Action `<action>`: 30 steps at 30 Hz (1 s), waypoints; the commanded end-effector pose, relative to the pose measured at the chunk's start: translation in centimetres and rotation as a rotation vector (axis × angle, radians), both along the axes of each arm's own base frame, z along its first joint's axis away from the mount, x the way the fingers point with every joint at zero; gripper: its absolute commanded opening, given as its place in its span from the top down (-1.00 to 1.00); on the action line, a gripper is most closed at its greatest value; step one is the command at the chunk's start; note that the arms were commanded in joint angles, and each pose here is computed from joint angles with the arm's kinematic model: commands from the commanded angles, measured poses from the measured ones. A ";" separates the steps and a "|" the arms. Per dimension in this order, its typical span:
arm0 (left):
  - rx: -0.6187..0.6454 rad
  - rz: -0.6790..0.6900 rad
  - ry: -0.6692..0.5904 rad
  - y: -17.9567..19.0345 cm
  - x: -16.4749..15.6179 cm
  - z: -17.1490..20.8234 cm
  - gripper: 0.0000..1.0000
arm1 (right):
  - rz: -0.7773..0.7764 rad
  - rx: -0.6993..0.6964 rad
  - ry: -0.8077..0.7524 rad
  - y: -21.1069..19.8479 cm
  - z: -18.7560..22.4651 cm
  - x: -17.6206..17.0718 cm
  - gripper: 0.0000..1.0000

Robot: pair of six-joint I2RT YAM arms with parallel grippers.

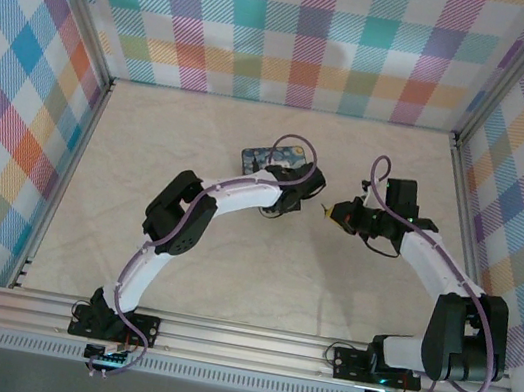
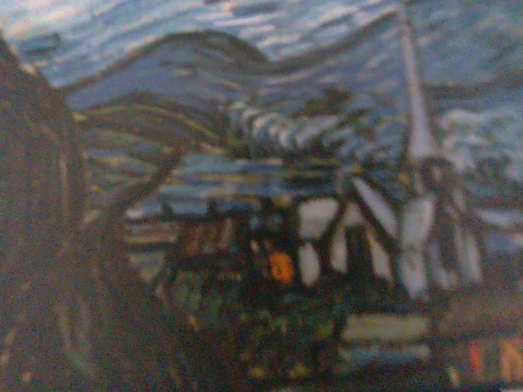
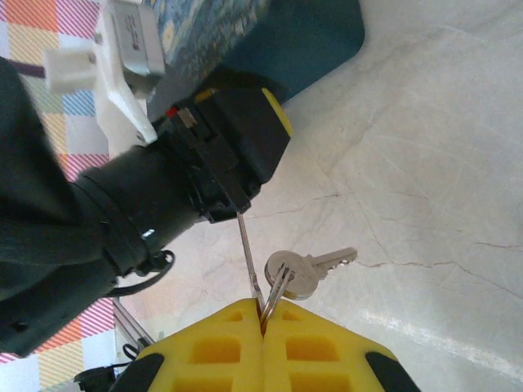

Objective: Unlock a padlock with a key

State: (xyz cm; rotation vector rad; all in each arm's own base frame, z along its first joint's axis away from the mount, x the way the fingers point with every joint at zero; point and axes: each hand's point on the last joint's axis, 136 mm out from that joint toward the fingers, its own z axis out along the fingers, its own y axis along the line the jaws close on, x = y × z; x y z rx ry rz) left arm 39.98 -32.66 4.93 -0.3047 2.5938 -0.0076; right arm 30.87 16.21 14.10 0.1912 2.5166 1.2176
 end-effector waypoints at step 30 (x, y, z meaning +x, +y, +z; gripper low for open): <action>-0.857 -0.025 0.508 -2.0 -3.7 17.7 0.95 | 0.191 0.143 -0.116 5.8 7.6 -5.4 1.00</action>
